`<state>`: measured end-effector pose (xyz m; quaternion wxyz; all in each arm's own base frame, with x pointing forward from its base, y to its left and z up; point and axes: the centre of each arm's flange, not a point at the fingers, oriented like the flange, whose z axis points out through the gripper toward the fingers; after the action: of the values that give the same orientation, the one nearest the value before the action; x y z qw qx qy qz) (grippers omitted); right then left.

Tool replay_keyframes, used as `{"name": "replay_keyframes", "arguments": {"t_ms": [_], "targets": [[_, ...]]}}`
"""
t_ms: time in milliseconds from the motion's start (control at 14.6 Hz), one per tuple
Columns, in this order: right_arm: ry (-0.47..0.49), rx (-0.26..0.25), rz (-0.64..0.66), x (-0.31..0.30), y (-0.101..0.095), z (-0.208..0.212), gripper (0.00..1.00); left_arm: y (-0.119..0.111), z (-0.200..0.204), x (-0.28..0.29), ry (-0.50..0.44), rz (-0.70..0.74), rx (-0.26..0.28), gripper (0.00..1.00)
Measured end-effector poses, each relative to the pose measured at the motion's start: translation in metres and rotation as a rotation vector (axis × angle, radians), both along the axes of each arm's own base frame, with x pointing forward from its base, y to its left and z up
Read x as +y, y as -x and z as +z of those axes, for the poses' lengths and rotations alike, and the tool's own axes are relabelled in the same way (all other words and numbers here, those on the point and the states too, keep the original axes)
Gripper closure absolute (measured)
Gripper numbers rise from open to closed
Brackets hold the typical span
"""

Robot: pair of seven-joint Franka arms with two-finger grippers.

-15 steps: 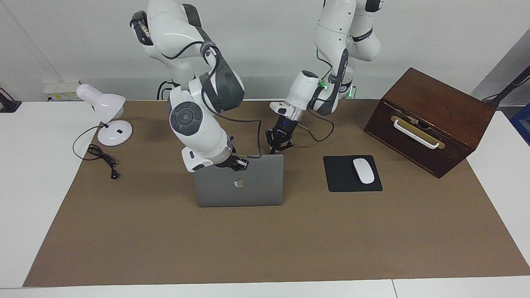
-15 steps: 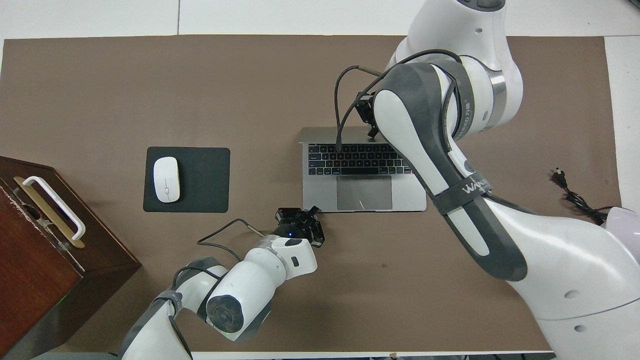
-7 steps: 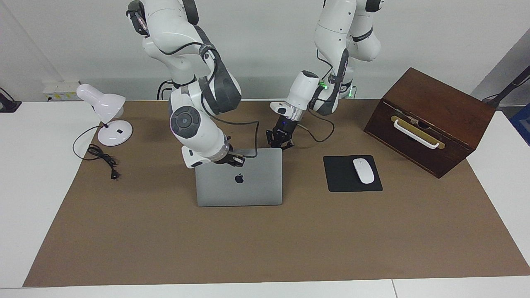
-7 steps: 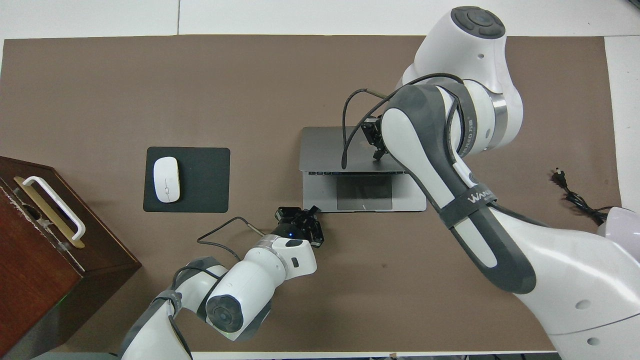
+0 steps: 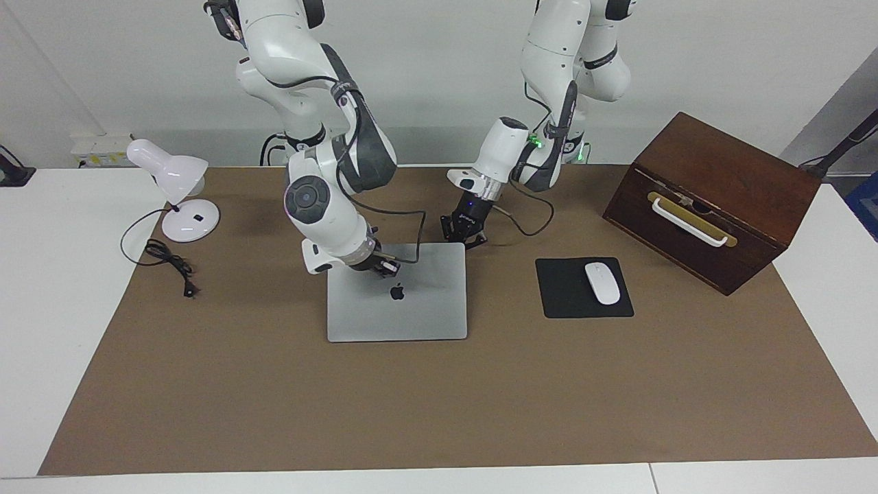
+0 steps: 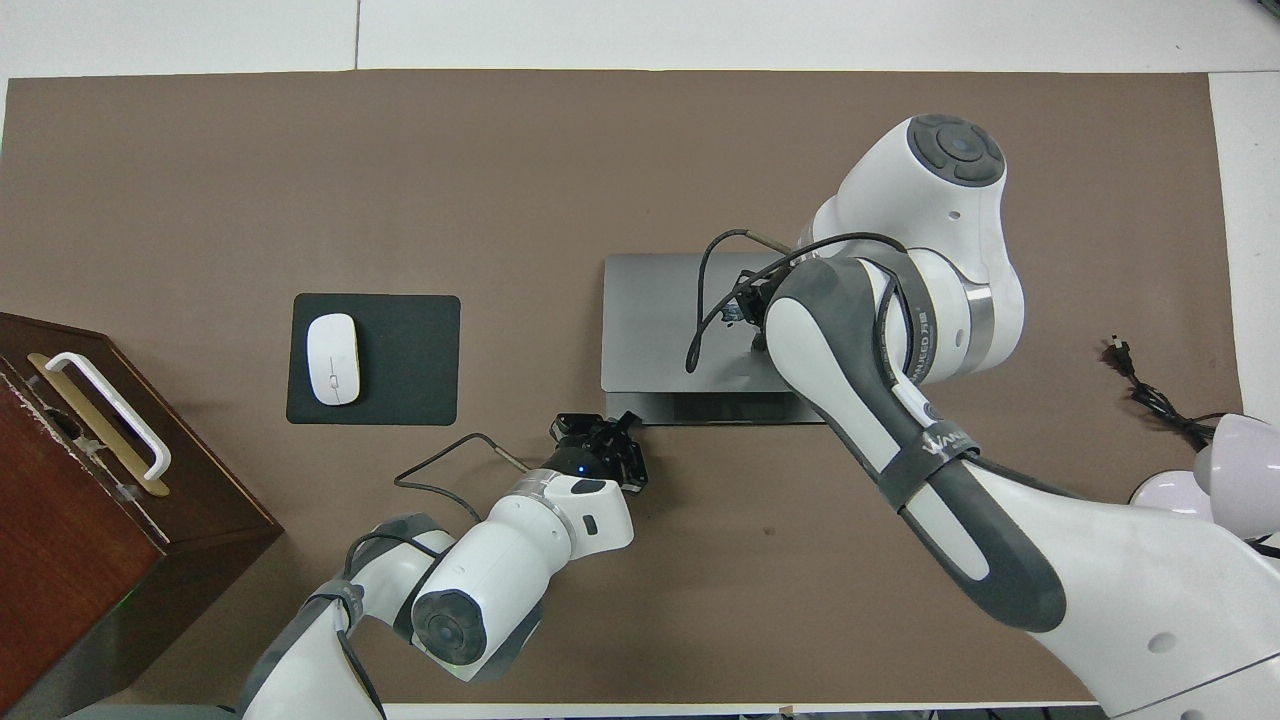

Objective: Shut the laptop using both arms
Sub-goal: 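Push the laptop lid down toward the keyboard with the right gripper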

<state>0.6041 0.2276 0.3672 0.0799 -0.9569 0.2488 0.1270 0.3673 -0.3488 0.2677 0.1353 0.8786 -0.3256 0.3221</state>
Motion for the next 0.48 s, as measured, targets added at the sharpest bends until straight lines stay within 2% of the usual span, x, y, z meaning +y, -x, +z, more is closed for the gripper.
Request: {"name": "replay_keyframes", "arguments": {"t_ms": [479], "targets": [[0.003, -0.013, -0.006, 0.001, 0.004, -0.014, 0.99, 0.0, 0.0, 0.0, -0.009, -0.015, -0.009, 0.99]]}}
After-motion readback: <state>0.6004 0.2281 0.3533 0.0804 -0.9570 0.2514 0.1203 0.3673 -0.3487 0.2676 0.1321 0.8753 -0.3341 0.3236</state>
